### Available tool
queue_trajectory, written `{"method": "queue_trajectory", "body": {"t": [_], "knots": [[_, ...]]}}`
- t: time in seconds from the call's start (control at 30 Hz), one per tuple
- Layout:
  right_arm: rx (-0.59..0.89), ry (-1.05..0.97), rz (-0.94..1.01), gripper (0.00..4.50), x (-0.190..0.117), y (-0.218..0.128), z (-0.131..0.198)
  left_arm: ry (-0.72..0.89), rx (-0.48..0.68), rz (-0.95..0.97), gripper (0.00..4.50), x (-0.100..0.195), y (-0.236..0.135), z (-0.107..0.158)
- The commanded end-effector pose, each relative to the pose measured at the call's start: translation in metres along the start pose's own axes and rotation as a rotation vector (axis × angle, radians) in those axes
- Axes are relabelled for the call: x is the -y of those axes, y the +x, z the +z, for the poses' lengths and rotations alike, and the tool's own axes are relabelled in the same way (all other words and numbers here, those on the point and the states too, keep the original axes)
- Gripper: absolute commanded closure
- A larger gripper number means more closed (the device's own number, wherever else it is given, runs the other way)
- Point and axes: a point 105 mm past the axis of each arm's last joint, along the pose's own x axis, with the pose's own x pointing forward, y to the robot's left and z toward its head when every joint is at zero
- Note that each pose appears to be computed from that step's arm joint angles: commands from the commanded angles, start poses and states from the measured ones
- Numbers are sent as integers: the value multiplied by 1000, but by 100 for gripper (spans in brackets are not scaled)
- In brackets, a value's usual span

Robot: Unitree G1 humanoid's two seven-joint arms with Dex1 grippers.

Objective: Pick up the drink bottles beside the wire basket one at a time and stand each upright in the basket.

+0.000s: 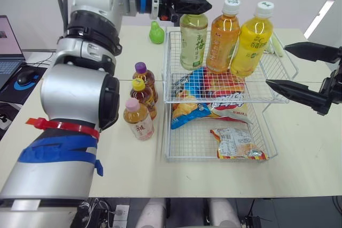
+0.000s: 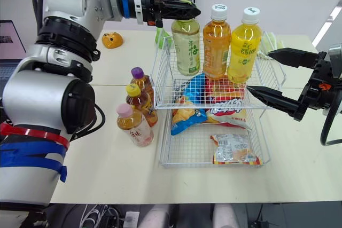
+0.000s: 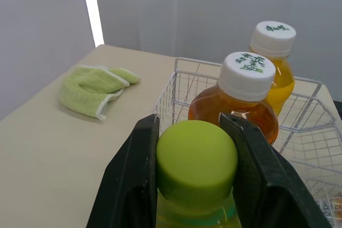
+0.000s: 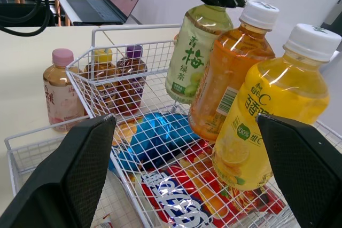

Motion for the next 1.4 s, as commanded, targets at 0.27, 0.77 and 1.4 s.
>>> {"method": "queue_trajectory", "body": {"t": [0.27,0.77,1.4], "knots": [[14,-62,-36,0,2,-7,13,56,52,-53,155,9,1,22],[32,-78,-59,0,7,-9,11,111,201,132,4,0,-106,64],[57,7,206,0,2,14,-3,64,-50,779,4,58,-252,-84]]}}
